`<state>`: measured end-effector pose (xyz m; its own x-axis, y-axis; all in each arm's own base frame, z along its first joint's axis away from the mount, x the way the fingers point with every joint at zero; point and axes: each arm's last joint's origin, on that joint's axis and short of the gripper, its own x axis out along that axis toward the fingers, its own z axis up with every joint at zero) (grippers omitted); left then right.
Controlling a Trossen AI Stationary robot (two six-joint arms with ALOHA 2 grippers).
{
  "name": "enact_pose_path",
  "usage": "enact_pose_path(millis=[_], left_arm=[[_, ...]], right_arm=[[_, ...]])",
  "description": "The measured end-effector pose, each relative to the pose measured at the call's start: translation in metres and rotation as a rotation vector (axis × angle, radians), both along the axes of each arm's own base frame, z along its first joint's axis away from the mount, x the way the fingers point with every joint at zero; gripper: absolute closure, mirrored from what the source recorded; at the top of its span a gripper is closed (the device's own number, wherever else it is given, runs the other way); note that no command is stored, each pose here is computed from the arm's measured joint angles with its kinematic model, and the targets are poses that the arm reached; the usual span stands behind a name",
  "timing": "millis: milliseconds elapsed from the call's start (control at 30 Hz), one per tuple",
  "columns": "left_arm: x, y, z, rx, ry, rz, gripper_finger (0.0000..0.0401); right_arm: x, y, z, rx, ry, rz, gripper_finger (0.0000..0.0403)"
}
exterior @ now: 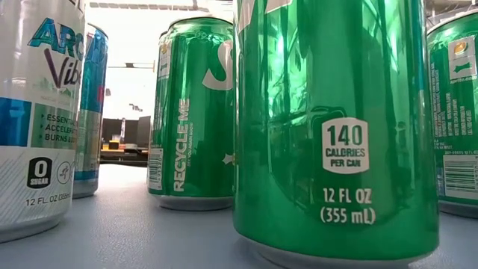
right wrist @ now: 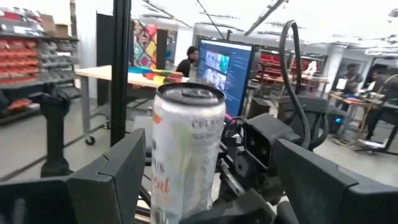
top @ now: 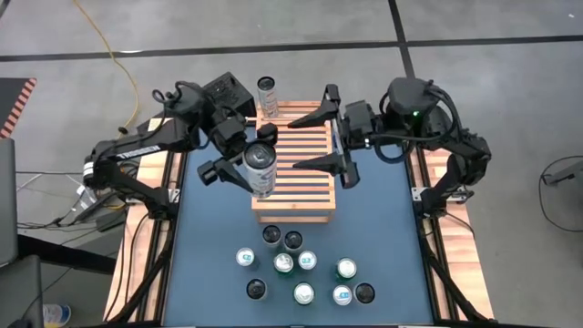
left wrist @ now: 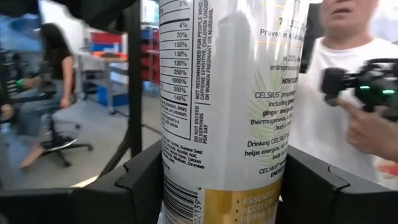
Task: Place canned beverage on shelf
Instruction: Put the white yellow soda can on the shelf aligned with the other white yellow soda can
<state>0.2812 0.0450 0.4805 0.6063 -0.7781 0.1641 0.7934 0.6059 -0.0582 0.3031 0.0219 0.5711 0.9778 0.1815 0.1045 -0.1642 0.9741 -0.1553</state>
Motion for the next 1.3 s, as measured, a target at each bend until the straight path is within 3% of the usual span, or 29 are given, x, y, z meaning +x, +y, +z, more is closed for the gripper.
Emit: enact_pose_path(millis=[300,567,967,1300], left_arm=[[0.019,0.013,-0.013,-0.011,0.031,-0.019,0.0163],[0.017,0.019,-0.013,-0.003,0.045,-0.037,0.0163],[0.022,0.02,-0.019,-0.013,0.101,-0.088,0.0163],[0.022,0.022,-0.02,-0.02,0.128,-0.097,0.0163]], right_arm=[[0.01,-0.003,-0.006,0.031,0.022,0.01,0.0086],[0.034,-0.002,-0.023,0.049,0.091,0.064,0.0086],[0.036,-0.003,-0.023,0.043,0.076,0.113,0.0087],[0.036,-0.008,-0.023,0.051,0.08,0.129,0.0129]])
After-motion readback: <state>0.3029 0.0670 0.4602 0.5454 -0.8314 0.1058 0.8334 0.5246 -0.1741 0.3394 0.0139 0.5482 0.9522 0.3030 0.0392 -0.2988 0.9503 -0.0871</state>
